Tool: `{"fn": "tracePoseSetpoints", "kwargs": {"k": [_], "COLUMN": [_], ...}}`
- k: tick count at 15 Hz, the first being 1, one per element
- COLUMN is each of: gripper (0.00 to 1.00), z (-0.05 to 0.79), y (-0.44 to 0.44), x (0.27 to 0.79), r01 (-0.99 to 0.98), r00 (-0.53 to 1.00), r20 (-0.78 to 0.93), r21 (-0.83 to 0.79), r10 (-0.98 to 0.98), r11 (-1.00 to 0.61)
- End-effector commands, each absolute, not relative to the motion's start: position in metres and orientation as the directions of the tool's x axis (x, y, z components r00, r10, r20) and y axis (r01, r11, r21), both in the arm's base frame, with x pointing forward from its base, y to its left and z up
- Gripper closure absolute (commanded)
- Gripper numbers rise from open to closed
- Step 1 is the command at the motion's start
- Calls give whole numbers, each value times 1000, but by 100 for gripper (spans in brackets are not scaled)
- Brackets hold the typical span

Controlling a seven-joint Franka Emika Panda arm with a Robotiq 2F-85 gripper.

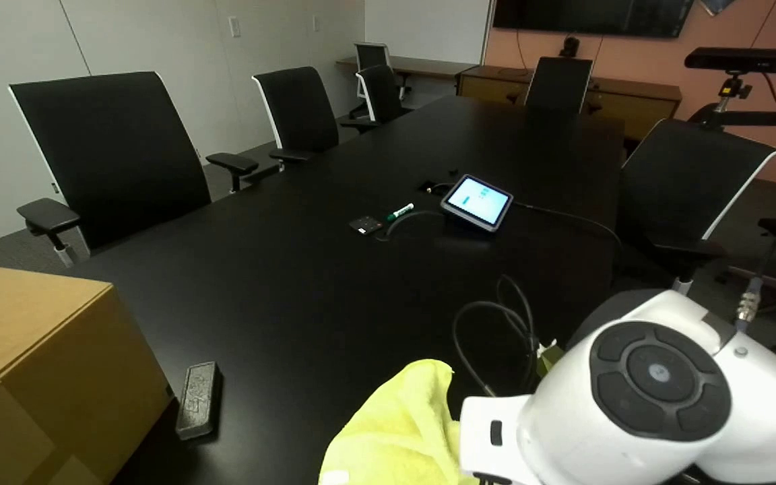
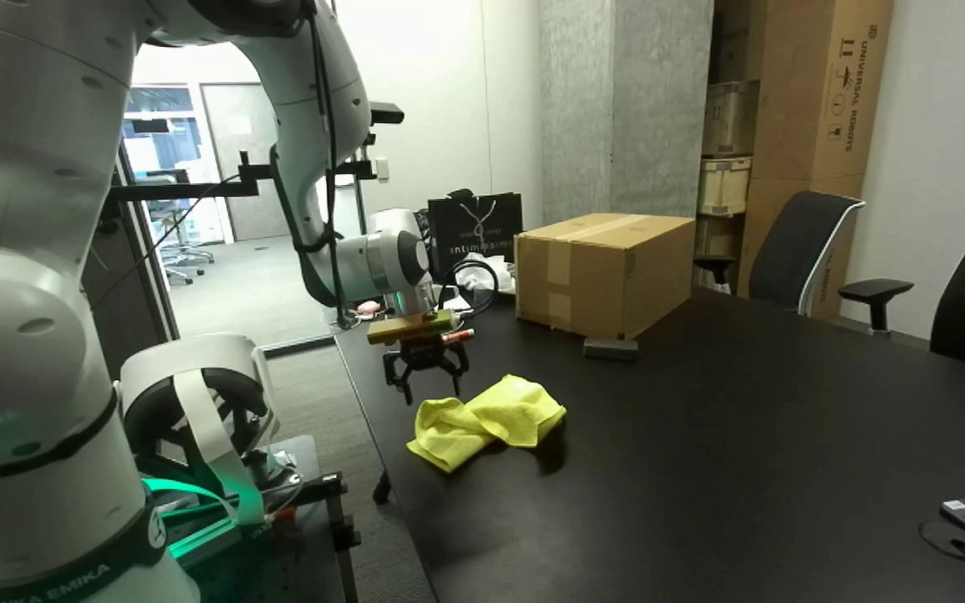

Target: Fold the green towel in half

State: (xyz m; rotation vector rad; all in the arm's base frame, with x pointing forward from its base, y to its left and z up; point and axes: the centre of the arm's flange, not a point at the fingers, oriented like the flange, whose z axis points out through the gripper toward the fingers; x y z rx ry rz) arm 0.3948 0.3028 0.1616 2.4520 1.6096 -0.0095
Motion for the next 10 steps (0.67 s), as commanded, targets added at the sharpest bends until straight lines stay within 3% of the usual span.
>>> {"fn": "tracePoseSetpoints", "kwargs": {"k": [1,6,10], "gripper": [0,0,0], "z": [182,201,209], "y": [264,176,116], "x": [428,492,532], "r01": [868,704,552], "r00": [473,685,821], "r20": [-109,-54,-13], "r21": [231,305,274], "r10": [874,726,571], "r11": [-440,-641,-787]}}
